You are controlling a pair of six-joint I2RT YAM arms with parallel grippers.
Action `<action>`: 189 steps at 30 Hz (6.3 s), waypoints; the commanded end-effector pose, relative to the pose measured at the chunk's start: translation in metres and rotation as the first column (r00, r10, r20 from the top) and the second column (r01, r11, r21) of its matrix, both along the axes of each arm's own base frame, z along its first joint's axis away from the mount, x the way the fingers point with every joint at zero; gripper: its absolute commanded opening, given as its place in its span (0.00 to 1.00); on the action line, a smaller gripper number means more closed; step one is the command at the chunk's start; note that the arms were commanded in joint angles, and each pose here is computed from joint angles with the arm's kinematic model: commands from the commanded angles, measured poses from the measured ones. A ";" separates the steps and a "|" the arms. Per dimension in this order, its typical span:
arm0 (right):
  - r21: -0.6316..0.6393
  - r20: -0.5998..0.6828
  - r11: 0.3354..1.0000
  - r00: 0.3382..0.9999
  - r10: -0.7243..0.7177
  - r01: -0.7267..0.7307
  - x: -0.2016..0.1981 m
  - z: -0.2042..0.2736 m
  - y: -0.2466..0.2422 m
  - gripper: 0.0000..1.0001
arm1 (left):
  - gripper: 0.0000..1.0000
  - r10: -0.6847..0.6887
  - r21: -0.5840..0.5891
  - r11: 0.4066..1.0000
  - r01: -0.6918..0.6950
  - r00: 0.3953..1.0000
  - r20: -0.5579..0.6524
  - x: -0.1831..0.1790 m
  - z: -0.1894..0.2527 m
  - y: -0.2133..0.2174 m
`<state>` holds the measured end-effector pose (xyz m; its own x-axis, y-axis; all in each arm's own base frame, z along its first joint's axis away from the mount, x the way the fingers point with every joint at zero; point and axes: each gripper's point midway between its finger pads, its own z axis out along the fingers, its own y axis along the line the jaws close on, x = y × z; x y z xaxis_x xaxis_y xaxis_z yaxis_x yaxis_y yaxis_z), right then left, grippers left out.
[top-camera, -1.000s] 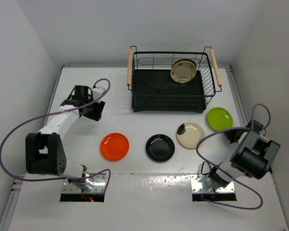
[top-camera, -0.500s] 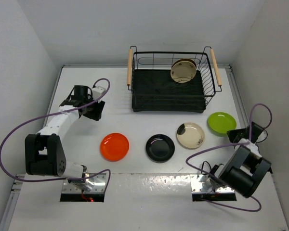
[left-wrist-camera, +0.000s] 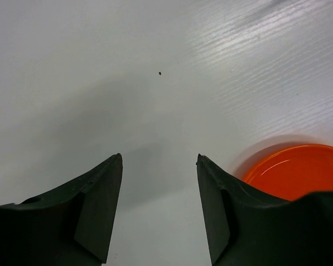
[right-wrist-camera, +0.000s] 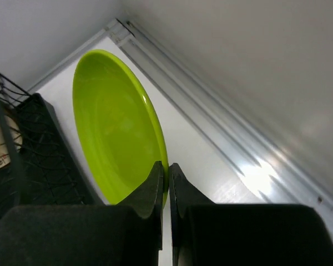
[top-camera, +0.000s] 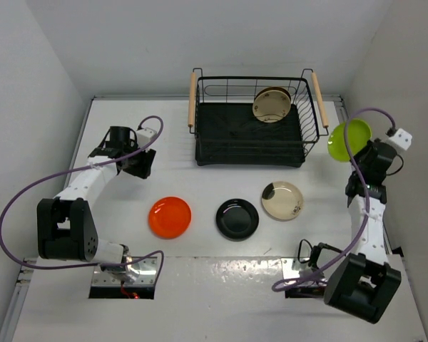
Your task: Load the plates into the dish rack
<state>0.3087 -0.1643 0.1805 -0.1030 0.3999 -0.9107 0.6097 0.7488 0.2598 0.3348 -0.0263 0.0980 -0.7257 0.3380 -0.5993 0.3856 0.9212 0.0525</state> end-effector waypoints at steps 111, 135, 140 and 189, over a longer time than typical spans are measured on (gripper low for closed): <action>-0.728 -0.567 -0.339 0.246 0.786 -0.595 0.271 0.031 0.219 0.00 | 0.60 0.010 -0.069 0.997 -0.028 0.972 -0.236 -0.020 -0.038 0.007; -0.673 -0.612 -0.350 0.224 0.759 -0.652 0.271 -0.020 0.214 0.06 | 0.60 0.010 -0.070 0.997 -0.028 0.970 -0.245 -0.019 -0.039 0.007; -0.723 -0.572 -0.303 0.292 0.766 -0.621 0.273 0.004 0.211 0.61 | 0.60 0.002 -0.066 0.998 -0.018 0.970 -0.242 -0.021 -0.037 0.007; 0.692 -0.268 0.716 0.888 0.373 -0.091 -0.090 -0.200 0.182 0.61 | 0.60 -0.420 0.127 0.893 0.431 0.901 -0.108 -0.079 -0.056 -0.061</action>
<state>0.2294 0.0113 -0.0005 -0.5297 0.7662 -0.3638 0.5622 0.6383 0.5258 0.2440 -0.0858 0.0294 -0.5564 0.7196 -0.4155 0.7622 0.6411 0.0895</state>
